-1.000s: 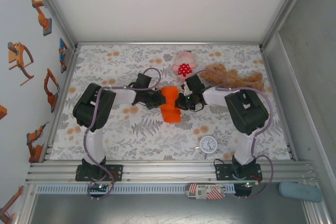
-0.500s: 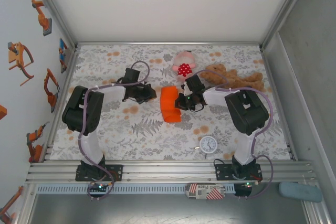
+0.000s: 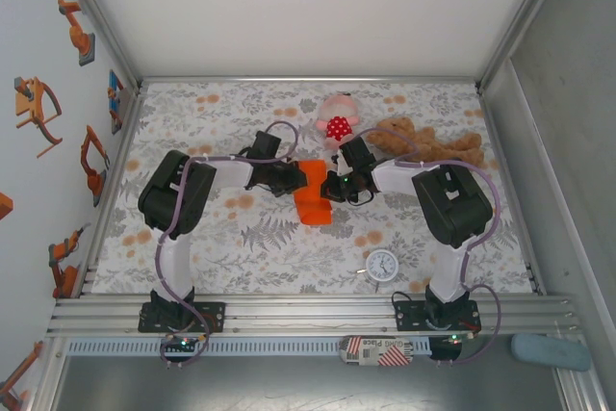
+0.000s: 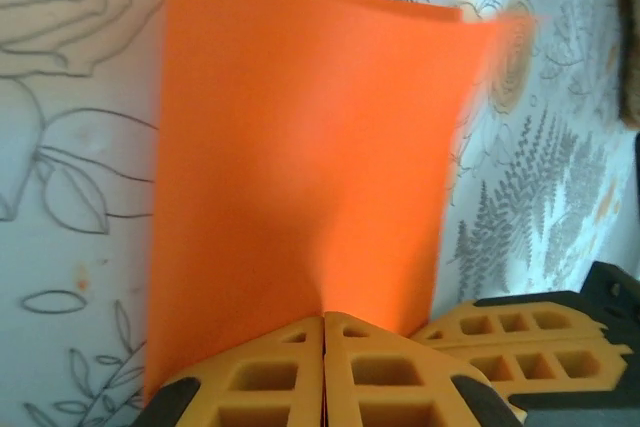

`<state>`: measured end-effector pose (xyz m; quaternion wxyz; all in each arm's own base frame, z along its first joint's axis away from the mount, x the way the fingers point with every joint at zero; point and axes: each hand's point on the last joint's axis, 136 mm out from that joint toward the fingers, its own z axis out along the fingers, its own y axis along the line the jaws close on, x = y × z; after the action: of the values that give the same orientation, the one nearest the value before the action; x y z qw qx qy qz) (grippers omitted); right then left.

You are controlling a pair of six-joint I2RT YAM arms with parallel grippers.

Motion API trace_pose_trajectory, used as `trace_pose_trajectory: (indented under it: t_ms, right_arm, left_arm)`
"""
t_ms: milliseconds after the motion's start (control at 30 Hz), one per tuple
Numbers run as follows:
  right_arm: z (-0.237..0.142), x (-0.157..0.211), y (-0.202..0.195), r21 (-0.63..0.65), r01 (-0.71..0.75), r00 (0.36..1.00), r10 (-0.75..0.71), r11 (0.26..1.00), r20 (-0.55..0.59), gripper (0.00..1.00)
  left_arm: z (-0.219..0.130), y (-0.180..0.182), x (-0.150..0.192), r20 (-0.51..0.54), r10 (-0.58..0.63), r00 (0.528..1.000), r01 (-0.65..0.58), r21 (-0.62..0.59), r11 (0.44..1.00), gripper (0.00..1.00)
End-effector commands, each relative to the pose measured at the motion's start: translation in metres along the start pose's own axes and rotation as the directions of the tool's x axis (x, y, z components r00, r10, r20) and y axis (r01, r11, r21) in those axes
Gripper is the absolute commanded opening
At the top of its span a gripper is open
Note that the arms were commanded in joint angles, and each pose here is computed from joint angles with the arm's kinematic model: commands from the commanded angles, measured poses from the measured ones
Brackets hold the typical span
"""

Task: Fold a paper plane with a square sheet of paper (pick it up from the middle)
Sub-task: First fold the square sheet of paper in half at the center of the table.

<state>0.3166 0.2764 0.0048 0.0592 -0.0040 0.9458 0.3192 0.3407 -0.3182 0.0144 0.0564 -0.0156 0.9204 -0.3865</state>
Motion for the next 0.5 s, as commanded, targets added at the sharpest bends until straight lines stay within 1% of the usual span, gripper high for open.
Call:
trace_pose_trajectory:
  t_ms: [0, 100, 233, 300, 467]
  right_arm:
    - [0.010, 0.086, -0.120, 0.435, -0.098, 0.960, 0.200, 0.895, -0.195, 0.00]
    - [0.010, 0.087, -0.123, 0.444, -0.098, 0.960, 0.202, 0.891, -0.194, 0.00]
    - [0.009, 0.087, -0.126, 0.455, -0.095, 0.961, 0.201, 0.886, -0.191, 0.00]
    - [0.008, 0.088, -0.128, 0.463, -0.092, 0.962, 0.200, 0.882, -0.188, 0.00]
    - [0.008, 0.088, -0.129, 0.464, -0.093, 0.963, 0.198, 0.881, -0.183, 0.00]
  left_arm:
    - [-0.006, 0.020, -0.016, 0.036, -0.029, 0.999, 0.031, -0.060, 0.998, 0.09]
    - [-0.009, 0.039, -0.023, 0.042, -0.040, 0.998, 0.045, -0.115, 0.992, 0.09]
    - [-0.014, 0.067, -0.035, 0.053, -0.097, 0.994, 0.104, -0.163, 0.981, 0.08]
    - [-0.017, 0.071, -0.043, 0.060, -0.103, 0.993, 0.113, -0.179, 0.977, 0.08]
    - [-0.035, 0.069, -0.065, 0.078, -0.048, 0.996, 0.067, -0.258, 0.964, 0.08]
